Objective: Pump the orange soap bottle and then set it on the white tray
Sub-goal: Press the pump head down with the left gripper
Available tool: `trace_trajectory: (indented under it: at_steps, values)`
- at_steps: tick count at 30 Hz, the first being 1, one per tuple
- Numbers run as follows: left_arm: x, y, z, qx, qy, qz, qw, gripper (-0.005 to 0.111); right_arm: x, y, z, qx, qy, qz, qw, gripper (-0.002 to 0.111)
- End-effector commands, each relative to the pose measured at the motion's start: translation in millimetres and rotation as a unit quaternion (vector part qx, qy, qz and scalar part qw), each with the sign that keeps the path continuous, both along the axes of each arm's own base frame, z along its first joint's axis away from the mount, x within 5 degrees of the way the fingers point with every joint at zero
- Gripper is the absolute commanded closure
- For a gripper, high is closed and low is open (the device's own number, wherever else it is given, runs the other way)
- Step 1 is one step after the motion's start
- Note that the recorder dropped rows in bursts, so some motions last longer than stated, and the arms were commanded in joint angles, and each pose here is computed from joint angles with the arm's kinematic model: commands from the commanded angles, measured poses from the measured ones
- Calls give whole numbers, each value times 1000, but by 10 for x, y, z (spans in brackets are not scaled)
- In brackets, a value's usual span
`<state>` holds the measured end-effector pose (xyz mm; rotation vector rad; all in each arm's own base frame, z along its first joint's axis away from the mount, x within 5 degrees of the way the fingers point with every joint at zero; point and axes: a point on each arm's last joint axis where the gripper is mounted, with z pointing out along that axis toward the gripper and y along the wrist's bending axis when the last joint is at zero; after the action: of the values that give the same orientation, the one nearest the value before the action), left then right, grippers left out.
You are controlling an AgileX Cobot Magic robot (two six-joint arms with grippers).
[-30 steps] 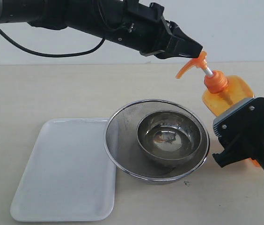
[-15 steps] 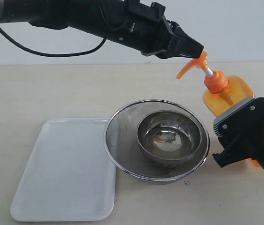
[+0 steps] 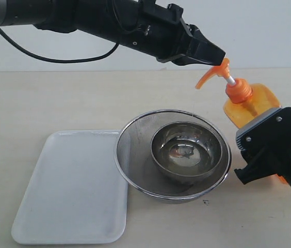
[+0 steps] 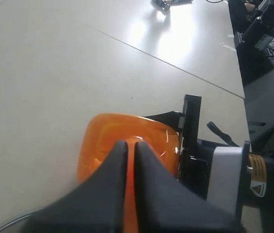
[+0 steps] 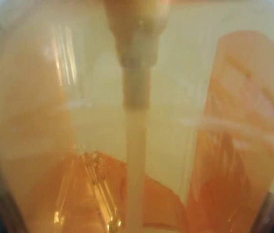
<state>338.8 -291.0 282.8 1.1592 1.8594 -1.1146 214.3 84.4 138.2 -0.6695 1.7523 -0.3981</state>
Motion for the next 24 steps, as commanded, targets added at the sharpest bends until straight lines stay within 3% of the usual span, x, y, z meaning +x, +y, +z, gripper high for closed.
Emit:
trace_trajectory:
  at_steps: [1,11,21,24]
  values:
    - [-128,-127,-300,46,29,-57,997,102,10,80,58,16,-23,37,999,108]
    - [-170,-244,-473,59,32,-72,995,102,10,80,58,16,-23,37,999,108]
    - [-164,-233,-467,61,31,-70,995,102,10,82,59,19,-23,37,999,108]
    - [-168,-174,-325,57,13,-67,996,102,10,81,59,25,-22,35,999,108]
